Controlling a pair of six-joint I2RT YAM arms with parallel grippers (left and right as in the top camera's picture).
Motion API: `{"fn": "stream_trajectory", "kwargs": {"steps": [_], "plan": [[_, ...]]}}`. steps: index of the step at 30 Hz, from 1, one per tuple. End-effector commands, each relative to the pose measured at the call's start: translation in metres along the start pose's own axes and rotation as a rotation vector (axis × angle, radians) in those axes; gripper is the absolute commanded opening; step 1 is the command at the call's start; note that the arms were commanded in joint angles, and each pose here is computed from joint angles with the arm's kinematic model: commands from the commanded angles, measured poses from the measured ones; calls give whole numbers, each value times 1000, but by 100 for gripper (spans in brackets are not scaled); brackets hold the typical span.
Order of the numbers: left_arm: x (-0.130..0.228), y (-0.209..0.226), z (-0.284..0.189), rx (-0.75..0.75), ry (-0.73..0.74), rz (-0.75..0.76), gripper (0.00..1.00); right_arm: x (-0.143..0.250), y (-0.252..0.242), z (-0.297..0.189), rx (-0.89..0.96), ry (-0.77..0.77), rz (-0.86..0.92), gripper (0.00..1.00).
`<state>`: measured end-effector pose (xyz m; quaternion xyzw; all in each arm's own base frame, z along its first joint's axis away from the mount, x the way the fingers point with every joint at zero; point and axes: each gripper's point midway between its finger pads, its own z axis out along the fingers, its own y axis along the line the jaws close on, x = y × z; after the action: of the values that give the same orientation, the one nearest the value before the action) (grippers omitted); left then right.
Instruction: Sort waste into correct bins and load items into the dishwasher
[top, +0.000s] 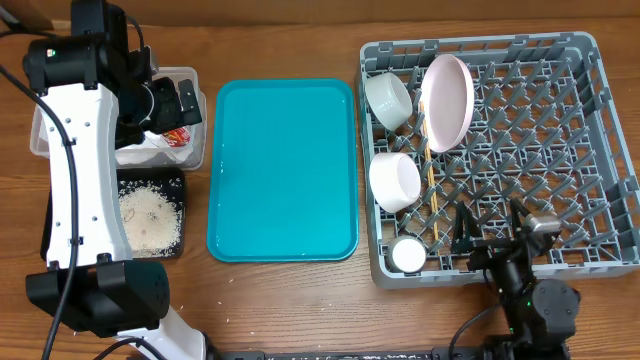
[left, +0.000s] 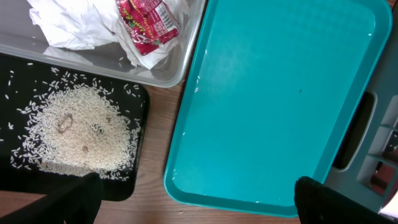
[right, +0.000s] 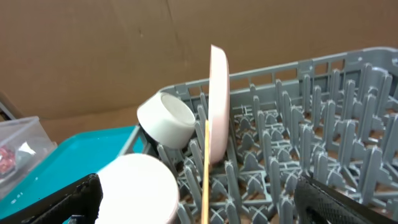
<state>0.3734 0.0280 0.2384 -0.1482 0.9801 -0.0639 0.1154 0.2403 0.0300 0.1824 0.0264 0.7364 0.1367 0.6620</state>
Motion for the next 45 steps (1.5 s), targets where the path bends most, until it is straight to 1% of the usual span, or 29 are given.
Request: {"fn": "stream_trajectory", "kwargs": {"steps": [1,7,32,36,39,42,44,45], "plan": [[-2,-2,-9,6,-30,8,100,13,-3,1,-5,-16,-3,100],[-2,-2,-9,6,-30,8,100,8,-1,5,-31,-75,-13,100],[-2,-2,-10,7,-34,8,100,8,0,4,-34,-75,-13,100],[3,-4,-38,19,-107,19,100,8,0,4,-34,-75,-13,100],[13,2,-65,-17,-174,37,100,8,0,4,-34,-75,-13,100],[9,-12,-100,43,-351,75,100,8,0,4,-34,-75,-13,100],[4,-28,-116,105,-480,144,100,8,0,4,-34,-75,-13,100],[3,-40,-125,148,-554,210,100,8,0,4,-34,-75,-13,100]]}}
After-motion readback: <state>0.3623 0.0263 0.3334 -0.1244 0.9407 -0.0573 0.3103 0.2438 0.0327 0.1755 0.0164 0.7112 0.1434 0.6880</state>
